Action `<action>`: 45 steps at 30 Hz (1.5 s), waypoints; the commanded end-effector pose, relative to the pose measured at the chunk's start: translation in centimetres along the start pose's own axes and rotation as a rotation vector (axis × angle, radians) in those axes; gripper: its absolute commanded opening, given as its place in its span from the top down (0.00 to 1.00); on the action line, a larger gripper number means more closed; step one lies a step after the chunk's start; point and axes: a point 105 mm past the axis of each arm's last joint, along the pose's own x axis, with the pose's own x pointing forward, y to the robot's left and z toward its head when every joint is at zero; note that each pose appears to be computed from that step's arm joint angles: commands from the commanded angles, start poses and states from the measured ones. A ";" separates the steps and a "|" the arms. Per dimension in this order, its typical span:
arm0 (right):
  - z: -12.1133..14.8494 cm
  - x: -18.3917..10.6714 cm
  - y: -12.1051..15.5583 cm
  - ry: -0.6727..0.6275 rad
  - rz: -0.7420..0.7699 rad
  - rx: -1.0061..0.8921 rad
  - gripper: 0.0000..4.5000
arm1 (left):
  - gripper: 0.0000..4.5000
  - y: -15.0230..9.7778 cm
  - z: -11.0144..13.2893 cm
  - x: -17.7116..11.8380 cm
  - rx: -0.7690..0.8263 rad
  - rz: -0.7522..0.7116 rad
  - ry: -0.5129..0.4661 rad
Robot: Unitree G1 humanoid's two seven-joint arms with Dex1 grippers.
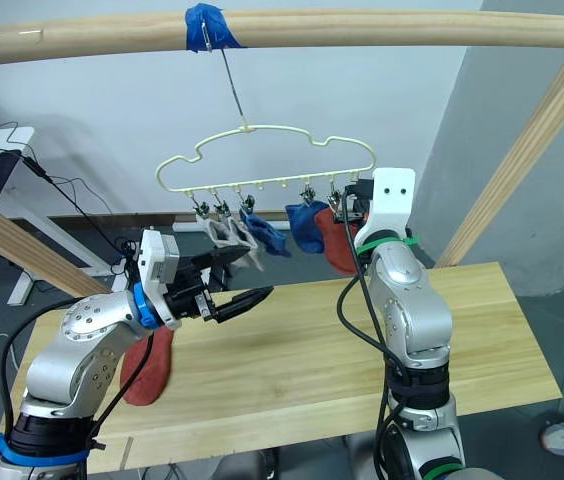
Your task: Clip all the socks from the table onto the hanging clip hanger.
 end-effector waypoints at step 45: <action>1.5 0.7 0.8 -0.067 0.008 0.000 0.56 | 0.00 0.7 1.7 0.3 0.077 -0.024 -0.031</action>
